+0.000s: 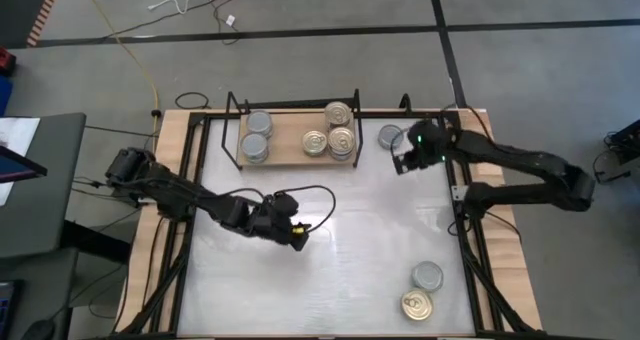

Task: Stack canned seafood by type on shelf
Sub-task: Put the green tuna can on the shelf

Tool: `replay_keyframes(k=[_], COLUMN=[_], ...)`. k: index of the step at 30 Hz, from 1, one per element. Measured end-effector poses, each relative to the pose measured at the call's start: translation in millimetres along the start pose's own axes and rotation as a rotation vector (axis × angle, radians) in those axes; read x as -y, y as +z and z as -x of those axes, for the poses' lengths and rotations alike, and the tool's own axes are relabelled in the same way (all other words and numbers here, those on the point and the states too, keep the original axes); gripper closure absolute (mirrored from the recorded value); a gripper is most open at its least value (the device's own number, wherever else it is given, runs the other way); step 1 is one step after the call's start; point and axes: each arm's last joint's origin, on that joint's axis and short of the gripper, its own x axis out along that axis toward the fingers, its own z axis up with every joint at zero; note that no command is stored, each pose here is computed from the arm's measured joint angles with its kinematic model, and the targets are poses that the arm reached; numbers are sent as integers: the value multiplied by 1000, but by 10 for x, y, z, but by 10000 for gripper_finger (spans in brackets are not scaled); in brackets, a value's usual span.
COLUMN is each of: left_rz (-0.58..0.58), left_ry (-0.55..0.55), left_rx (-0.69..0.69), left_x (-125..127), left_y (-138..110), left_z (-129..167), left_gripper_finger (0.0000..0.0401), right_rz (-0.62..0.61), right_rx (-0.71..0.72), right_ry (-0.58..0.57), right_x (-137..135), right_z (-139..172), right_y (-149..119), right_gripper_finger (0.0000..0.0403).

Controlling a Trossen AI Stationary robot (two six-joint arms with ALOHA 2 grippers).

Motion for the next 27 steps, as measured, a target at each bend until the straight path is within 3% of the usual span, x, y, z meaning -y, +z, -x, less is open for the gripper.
replay_keyframes(k=[6, 16, 22, 27], left_rz=[-78, -16, -6, -5], left_ry=[17, 77, 105, 139], left_rx=[46, 15, -9, -39], left_x=[81, 18, -2, -21], left_y=[-139, -193, -252, -342], left_z=[109, 120, 151, 207], left_gripper_finger=[126, 126, 126, 126], right_rz=[-38, 69, 75, 144], right_rx=[-16, -26, -94, -177], right_ry=[-22, -140, -199, -214], right_x=[216, 349, 476, 346], right_z=[-297, -868, -1093, -1079], right_y=[367, 912, 915, 730], right_gripper_finger=[382, 386, 386, 386])
